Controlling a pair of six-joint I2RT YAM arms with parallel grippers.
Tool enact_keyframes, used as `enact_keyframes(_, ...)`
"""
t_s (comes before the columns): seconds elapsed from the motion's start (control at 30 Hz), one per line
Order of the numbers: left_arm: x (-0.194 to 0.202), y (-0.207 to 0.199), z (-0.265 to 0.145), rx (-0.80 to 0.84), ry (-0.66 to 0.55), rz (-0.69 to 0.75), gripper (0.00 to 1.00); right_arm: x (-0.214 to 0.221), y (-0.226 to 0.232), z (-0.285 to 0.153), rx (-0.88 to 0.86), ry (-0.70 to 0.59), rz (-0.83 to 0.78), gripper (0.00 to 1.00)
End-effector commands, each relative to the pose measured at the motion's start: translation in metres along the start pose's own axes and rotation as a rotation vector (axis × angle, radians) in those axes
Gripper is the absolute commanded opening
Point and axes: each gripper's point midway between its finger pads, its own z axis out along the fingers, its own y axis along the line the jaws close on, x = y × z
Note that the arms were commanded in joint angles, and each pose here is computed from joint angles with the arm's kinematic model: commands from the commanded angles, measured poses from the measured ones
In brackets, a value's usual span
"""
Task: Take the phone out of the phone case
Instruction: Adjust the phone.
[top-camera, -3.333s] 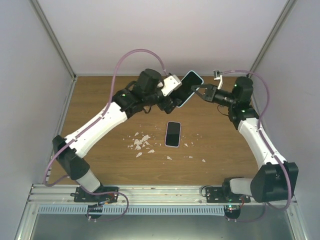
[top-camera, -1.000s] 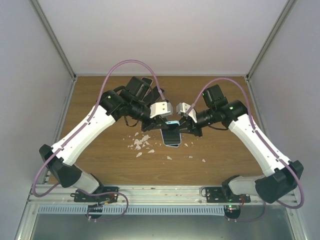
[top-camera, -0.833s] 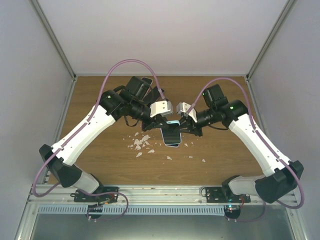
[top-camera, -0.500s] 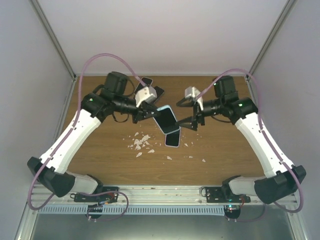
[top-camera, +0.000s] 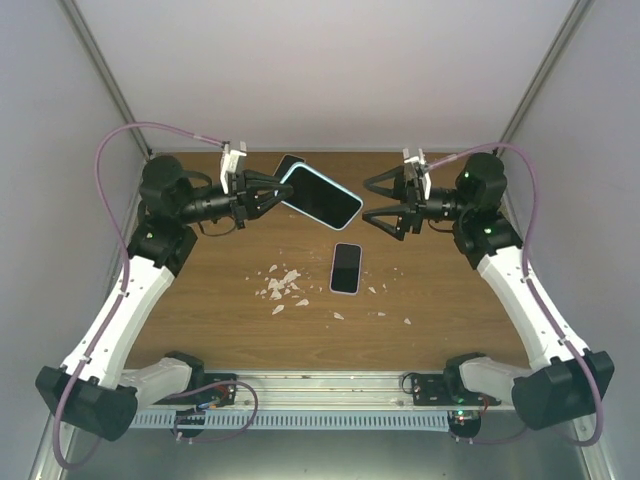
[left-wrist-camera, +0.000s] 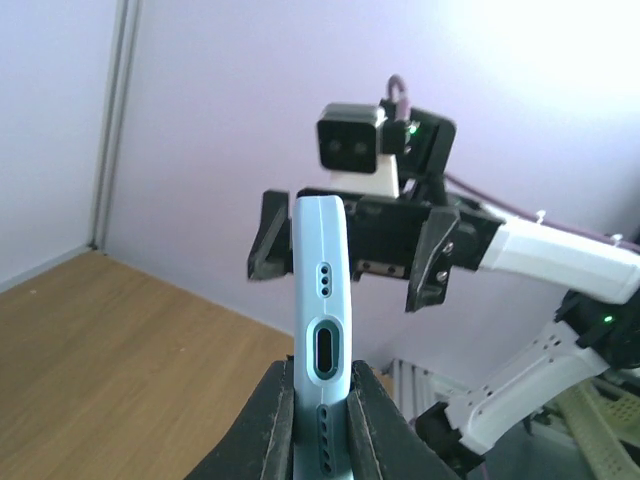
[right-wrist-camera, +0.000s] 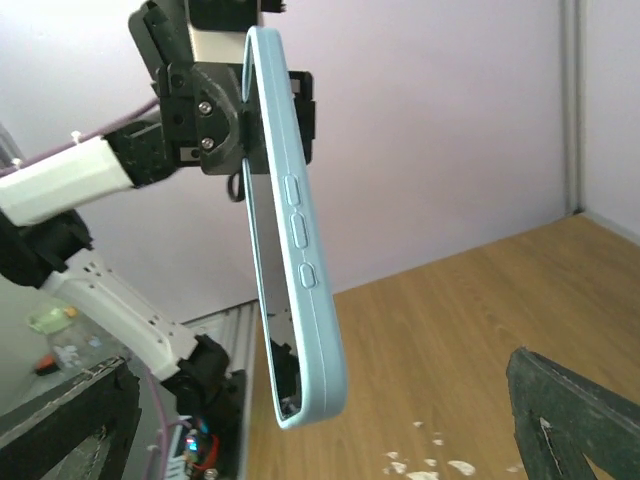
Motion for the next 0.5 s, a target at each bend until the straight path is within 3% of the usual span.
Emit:
enact_keyframes(0.0, -0.045, -0.031, -0.009, 0.087, -0.172, 0.046, 0.00, -0.018, 0.029, 0.011, -0.099, -0.068, 0.027, 0.99)
enact_keyframes(0.1, -0.048, -0.031, -0.012, 0.085, -0.217, 0.025, 0.00, -0.017, 0.040, 0.019, -0.120, -0.074, 0.018, 0.98)
enact_keyframes(0.2, -0.044, -0.033, -0.014, 0.114, -0.233, -0.026, 0.00, -0.017, 0.033, 0.022, -0.104, -0.079, 0.067, 0.88)
enact_keyframes(0.3, -0.040, -0.031, -0.014, 0.115, -0.235, -0.042, 0.00, -0.021, 0.027, 0.024, -0.095, -0.102, 0.122, 0.69)
enact_keyframes(0.47, -0.038, -0.034, -0.015, 0.122, -0.236, -0.026, 0.00, -0.028, 0.022, 0.026, -0.094, -0.112, 0.139, 0.19)
